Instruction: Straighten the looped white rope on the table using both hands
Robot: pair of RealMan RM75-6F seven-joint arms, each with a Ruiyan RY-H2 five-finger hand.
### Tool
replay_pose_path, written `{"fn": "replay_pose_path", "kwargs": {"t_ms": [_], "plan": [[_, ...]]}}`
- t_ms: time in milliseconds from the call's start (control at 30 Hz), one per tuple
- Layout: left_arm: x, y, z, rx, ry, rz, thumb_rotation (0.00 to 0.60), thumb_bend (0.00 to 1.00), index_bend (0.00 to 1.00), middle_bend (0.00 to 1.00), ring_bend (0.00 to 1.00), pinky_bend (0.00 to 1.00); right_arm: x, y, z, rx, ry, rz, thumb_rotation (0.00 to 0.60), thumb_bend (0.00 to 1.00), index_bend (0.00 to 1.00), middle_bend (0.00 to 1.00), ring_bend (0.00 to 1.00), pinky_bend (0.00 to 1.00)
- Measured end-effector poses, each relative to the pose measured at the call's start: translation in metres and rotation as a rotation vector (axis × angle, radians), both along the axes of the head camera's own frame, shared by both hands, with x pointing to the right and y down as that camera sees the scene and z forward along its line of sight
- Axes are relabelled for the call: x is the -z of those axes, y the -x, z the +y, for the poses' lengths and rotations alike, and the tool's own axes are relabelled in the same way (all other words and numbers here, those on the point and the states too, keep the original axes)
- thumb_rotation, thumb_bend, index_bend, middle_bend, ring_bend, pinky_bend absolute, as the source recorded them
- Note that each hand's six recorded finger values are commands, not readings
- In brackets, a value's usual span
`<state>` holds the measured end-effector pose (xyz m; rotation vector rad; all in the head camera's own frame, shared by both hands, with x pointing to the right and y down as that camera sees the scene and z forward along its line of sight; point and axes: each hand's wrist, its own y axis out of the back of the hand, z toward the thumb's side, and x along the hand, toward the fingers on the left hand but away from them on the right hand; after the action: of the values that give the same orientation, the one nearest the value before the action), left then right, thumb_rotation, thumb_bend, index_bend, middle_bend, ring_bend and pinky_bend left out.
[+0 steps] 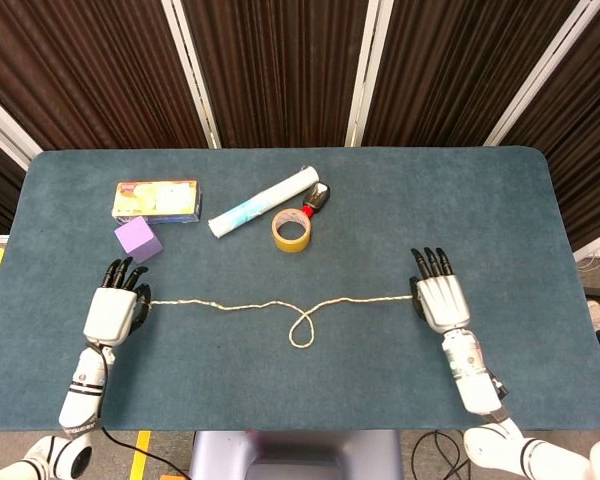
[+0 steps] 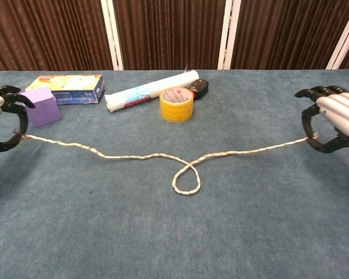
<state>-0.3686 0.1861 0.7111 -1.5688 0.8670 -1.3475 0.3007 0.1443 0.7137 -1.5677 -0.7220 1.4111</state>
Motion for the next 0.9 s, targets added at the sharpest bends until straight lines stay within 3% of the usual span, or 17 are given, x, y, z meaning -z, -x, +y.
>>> {"fn": "replay_pose_path", "kwargs": {"t_ms": [467,900], "plan": [[0.020,0.062,-0.005,0.118,-0.053,-0.067,0.600,0.59,0.75,0.23,0.08,0.12,0.007,-0.050,-0.008,-0.105,-0.005,0.033,0.600,0.55,0.78,0.18,0.00,0.00],[0.019,0.078,0.001,0.139,-0.024,-0.081,0.600,0.59,0.75,0.23,0.08,0.12,0.017,-0.084,-0.015,-0.169,-0.025,0.063,0.600,0.55,0.78,0.18,0.00,0.00]]}}
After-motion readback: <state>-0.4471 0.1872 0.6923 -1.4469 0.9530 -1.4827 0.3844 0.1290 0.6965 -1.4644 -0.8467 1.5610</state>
